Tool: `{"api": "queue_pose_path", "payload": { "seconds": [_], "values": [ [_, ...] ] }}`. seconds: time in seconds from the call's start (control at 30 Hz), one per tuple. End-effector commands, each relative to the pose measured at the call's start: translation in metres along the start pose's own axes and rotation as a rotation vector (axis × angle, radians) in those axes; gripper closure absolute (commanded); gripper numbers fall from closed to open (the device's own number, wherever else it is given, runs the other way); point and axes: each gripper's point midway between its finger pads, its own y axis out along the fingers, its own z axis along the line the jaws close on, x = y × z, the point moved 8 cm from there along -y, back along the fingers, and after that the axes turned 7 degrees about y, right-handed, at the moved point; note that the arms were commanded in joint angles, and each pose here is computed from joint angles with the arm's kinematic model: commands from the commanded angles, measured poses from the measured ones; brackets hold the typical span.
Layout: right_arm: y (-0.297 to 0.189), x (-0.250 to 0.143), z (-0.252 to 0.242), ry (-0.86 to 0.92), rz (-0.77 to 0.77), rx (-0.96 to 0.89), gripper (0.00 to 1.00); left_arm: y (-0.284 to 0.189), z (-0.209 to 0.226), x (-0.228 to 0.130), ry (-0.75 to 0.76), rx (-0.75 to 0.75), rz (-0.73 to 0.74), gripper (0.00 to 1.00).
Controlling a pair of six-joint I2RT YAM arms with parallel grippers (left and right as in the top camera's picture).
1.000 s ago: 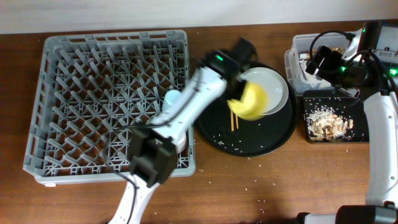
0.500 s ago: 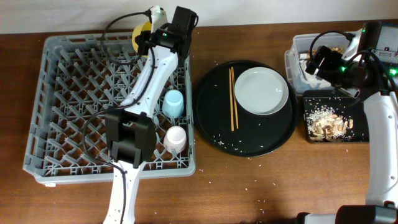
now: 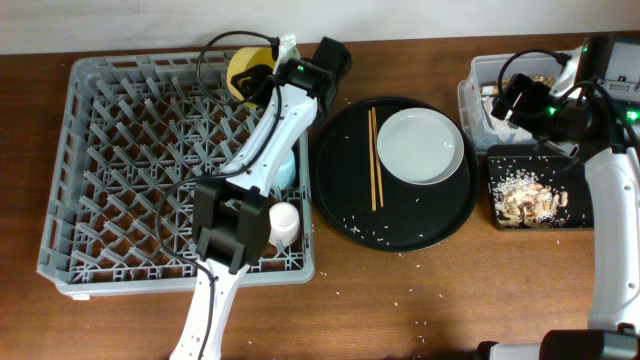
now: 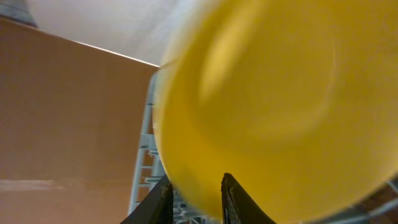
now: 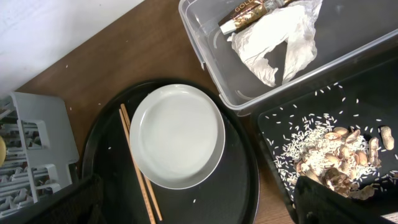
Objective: Sort waste into correct bins and load items into the dishwasher rack
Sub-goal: 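Carry the yellow bowl to the rack's back row with the left gripper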
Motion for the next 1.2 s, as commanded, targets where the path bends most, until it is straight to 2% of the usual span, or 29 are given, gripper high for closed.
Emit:
{"api": "queue_pose_path", "payload": {
  "seconds": [0.0,0.1,0.23,0.33,0.4,0.43,0.47,0.5,0.57,0.67,0.8,0.9,0.97,1.0,1.03,1.1,1.17],
  "values": [
    [0.001,0.002,-0.003,0.011,-0.007,-0.018,0.02,-0.011,-0.024,0.000,0.050,-0.051,-0.016,0.74],
    [0.001,0.002,-0.003,0.011,-0.007,-0.018,0.02,-0.030,-0.033,0.001,0.066,-0.063,-0.053,0.73],
    [0.001,0.002,-0.003,0.011,-0.007,-0.018,0.02,-0.046,-0.034,0.006,0.053,-0.106,-0.084,0.59],
    [0.001,0.002,-0.003,0.011,-0.007,-0.018,0.02,-0.056,-0.006,0.024,-0.074,-0.495,-0.102,0.53],
    [0.001,0.002,-0.003,0.011,-0.007,-0.018,0.01,-0.052,0.031,0.038,-0.197,-0.803,-0.152,0.41],
    [0.001,0.002,-0.003,0.011,-0.007,-0.018,0.02,-0.041,0.059,0.044,-0.279,-1.035,-0.208,0.33],
    [0.001,0.002,-0.003,0.011,-0.007,-0.018,0.02,-0.025,0.075,0.046,-0.336,-1.132,-0.229,0.32],
    [0.001,0.002,-0.003,0.011,-0.007,-0.017,0.02,0.010,0.092,0.044,-0.416,-1.261,-0.240,0.32],
    [0.001,0.002,-0.003,0.011,-0.007,-0.018,0.01,0.044,0.099,0.037,-0.474,-1.339,-0.227,0.32],
    [0.001,0.002,-0.003,0.011,-0.007,-0.018,0.01,0.101,0.094,0.019,-0.532,-1.331,-0.126,0.32],
    [0.001,0.002,-0.003,0.011,-0.007,-0.018,0.02,0.123,0.064,0.013,-0.517,-1.340,-0.048,0.32],
    [0.001,0.002,-0.003,0.011,-0.007,-0.018,0.02,0.138,0.051,0.007,-0.503,-1.258,0.007,0.41],
    [0.001,0.002,-0.003,0.011,-0.007,-0.018,0.02,0.139,0.051,0.007,-0.505,-1.255,0.005,0.47],
    [0.001,0.002,-0.003,0.011,-0.007,-0.018,0.02,0.139,0.051,0.007,-0.504,-1.251,0.007,0.51],
    [0.001,0.002,-0.003,0.011,-0.007,-0.018,0.02,0.141,0.051,0.006,-0.501,-1.233,0.014,0.64],
    [0.001,0.002,-0.003,0.011,-0.007,-0.018,0.02,0.141,0.050,0.006,-0.498,-1.221,0.017,0.83],
    [0.001,0.002,-0.003,0.011,-0.007,-0.018,0.02,0.140,0.050,0.007,-0.497,-1.222,0.017,0.84]
  ]
}}
